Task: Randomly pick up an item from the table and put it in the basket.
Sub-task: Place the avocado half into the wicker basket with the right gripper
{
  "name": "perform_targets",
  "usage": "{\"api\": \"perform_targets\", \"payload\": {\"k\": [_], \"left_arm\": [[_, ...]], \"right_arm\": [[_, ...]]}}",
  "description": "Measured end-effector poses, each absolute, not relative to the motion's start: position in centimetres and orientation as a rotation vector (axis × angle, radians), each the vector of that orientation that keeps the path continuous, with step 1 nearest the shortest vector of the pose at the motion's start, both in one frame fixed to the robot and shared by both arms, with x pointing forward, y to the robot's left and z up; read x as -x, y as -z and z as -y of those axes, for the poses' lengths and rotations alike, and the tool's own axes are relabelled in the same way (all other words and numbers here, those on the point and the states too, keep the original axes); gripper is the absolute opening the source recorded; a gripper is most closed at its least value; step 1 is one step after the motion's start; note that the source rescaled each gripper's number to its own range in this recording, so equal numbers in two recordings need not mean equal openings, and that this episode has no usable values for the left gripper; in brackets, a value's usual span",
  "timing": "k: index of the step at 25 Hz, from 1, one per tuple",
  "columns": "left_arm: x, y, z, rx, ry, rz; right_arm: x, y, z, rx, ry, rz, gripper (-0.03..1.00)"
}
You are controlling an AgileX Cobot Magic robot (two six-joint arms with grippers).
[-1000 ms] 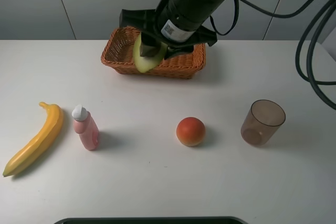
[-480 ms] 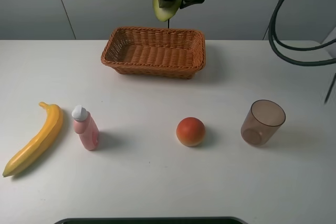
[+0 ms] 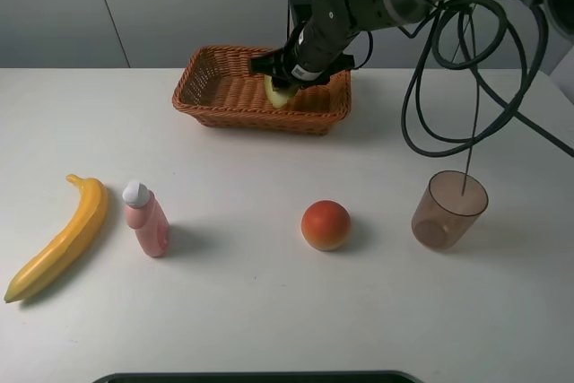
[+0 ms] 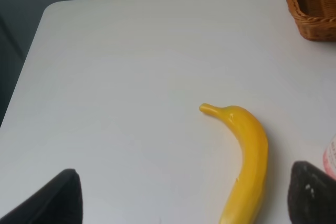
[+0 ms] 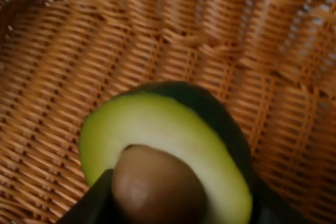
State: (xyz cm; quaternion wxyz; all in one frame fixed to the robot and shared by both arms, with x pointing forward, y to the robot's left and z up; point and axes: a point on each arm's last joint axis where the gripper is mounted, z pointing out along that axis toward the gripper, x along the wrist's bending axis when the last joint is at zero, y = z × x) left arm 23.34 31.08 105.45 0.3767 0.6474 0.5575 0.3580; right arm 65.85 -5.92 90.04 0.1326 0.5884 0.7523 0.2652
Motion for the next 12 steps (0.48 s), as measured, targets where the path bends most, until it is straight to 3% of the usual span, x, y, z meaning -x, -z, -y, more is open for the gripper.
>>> {"api": "perform_targets", "payload": {"k": [10,11,12], "left_arm": [[-23.33,-105.45,-31.09,-1.655,-0.916,-1.426],[-23.33,-105.45,-31.09,-1.655,-0.916,-1.426],[-23.33,-105.45,-31.09,-1.655,-0.916,-1.426]], "right_arm": [[-65.88,-89.93,5.98,-1.68,-0.756,-2.192,0.02],[-65.89,-89.92,6.01,-1.67,-0.749,-2.196,0.23],[-65.88,-89.91,6.02,-1.666,-0.746,-2.199,0.59]]}}
